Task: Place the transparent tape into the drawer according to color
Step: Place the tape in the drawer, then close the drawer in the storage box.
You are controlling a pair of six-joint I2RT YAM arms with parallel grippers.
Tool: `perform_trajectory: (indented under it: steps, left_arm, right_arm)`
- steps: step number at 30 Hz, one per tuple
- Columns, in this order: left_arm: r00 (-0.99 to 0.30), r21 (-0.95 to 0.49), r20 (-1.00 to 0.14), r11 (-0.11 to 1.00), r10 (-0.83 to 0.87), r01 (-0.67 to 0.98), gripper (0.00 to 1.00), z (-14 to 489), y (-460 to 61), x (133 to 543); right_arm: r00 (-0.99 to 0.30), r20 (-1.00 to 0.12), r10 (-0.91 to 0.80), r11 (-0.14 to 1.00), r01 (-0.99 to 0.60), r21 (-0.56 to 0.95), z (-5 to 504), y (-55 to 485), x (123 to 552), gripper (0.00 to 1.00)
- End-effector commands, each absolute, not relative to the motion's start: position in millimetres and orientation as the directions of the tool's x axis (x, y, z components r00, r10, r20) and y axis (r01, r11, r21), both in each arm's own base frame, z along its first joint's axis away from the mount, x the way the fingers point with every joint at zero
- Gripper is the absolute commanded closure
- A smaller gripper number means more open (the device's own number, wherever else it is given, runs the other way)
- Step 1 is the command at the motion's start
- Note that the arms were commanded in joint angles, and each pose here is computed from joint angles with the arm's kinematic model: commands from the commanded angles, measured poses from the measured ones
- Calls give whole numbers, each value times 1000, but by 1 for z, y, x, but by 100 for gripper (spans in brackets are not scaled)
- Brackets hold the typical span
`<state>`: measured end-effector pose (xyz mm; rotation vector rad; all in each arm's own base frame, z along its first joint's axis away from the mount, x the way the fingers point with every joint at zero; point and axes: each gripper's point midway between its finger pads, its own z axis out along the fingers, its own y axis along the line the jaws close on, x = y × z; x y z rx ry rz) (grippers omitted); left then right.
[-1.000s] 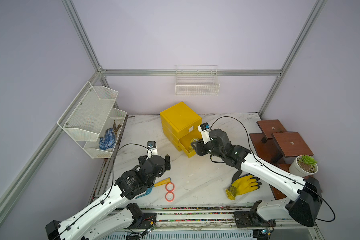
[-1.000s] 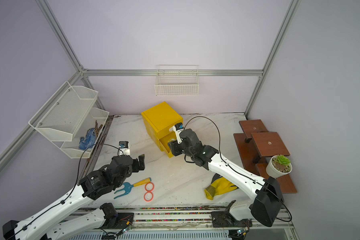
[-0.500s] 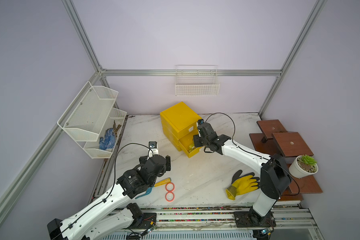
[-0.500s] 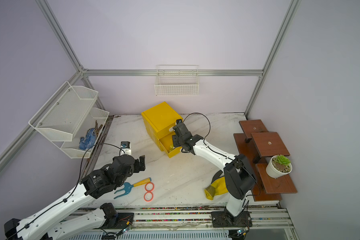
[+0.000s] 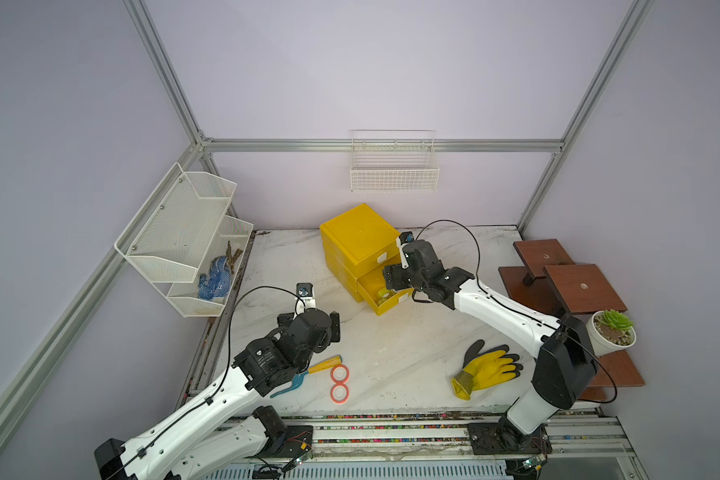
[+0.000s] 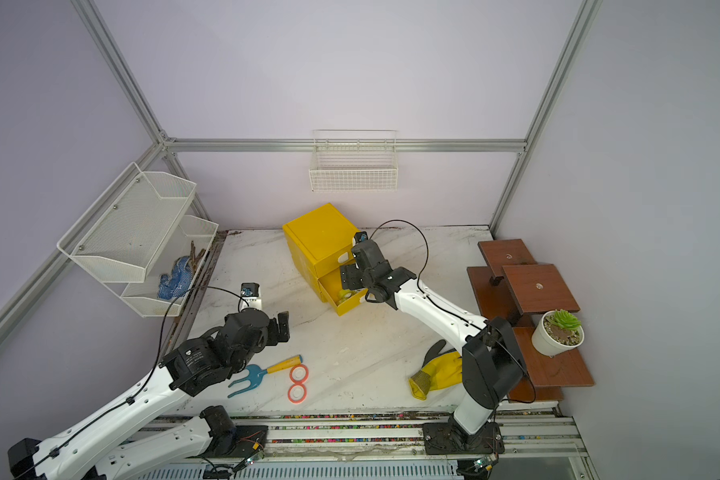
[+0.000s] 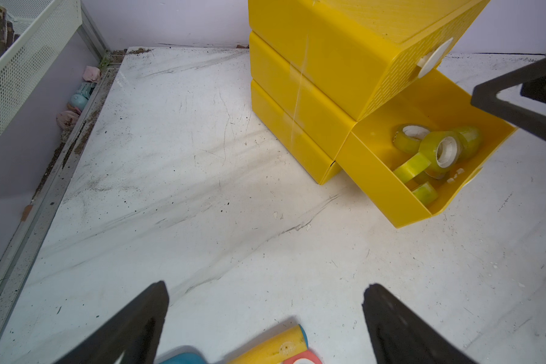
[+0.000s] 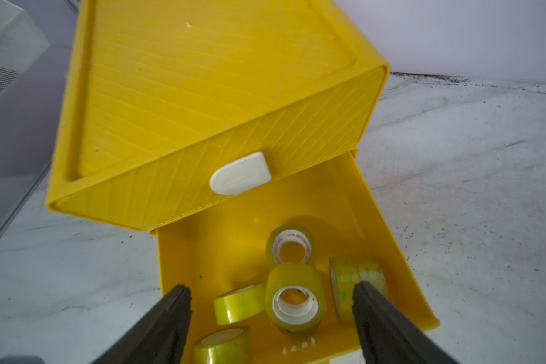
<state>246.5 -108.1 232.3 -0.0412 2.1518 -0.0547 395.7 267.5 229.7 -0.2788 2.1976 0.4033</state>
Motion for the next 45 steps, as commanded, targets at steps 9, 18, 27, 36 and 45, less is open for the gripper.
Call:
perform_trajectory:
  steps: [9,18,27,36,45]
  left_arm:
    - [-541,-114,-835,993,-97,-2,0,253,-112,250]
    - [-514,-196,-843,981,-159,17,0,288,-126,290]
    - [-450,-118,-886,993,-113,-18,0,323,-155,375]
    - [-538,-65,-835,991,-117,-114,0,273,-150,439]
    - [-615,-46,-781,992,-107,-114,0,236,-152,447]
  right_arm:
    - [-585,-807,-86,772,-551,317,249,280,319,15]
    - [-647,-754,-114,816,-494,300,207,260,299,30]
    - [-722,-686,-89,917,-329,227,155,242,320,48]
    - [-680,-731,-55,929,-303,212,152,253,354,48]
    - [-617,-787,-7,914,-323,246,155,275,393,48]
